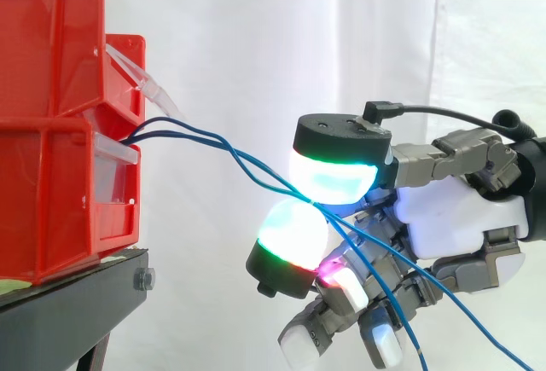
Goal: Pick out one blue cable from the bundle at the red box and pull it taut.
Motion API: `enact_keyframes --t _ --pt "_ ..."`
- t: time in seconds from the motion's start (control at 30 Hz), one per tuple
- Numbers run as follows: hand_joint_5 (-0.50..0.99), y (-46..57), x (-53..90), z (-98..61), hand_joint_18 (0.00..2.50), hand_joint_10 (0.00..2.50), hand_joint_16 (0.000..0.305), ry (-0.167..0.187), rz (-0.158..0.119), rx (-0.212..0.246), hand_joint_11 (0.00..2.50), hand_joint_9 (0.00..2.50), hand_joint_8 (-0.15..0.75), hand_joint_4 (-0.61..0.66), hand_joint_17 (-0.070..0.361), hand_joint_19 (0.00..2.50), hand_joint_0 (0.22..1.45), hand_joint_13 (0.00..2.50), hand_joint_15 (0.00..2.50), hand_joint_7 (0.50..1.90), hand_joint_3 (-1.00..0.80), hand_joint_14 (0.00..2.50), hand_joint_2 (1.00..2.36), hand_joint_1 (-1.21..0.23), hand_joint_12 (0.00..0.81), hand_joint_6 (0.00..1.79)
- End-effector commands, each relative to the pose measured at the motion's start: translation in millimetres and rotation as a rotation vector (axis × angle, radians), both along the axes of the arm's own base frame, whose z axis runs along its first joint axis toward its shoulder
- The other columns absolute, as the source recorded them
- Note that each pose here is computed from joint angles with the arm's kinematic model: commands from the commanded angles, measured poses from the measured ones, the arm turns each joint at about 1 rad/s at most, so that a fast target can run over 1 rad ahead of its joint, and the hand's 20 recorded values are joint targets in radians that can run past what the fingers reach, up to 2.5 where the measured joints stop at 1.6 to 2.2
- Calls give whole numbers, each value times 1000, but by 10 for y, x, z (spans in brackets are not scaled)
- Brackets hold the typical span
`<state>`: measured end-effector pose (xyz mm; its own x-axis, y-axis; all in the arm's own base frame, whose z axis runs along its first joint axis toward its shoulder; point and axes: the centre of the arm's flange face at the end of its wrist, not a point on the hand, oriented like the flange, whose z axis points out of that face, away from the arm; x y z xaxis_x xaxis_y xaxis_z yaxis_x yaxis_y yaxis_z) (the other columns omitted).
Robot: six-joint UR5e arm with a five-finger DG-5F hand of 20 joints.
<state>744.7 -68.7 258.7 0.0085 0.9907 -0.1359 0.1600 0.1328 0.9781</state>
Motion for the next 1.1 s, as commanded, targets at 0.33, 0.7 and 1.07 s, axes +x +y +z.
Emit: enact_keyframes --t 0.33,0.7,1.07 --pt "-164 4 0 1 836 26 41 0 1 0 798 967 289 -7 93 724 668 677 343 863 -281 15 1018 -720 323 932" --pt "-160 4 -1 0 858 25 40 1 0 4 818 1052 280 -206 90 650 760 745 336 1025 -471 13 1002 -785 307 940" --pt "-154 23 -36 -26 821 25 36 33 1 15 832 1126 251 -386 81 725 854 785 367 1334 -500 14 1000 -842 283 946"
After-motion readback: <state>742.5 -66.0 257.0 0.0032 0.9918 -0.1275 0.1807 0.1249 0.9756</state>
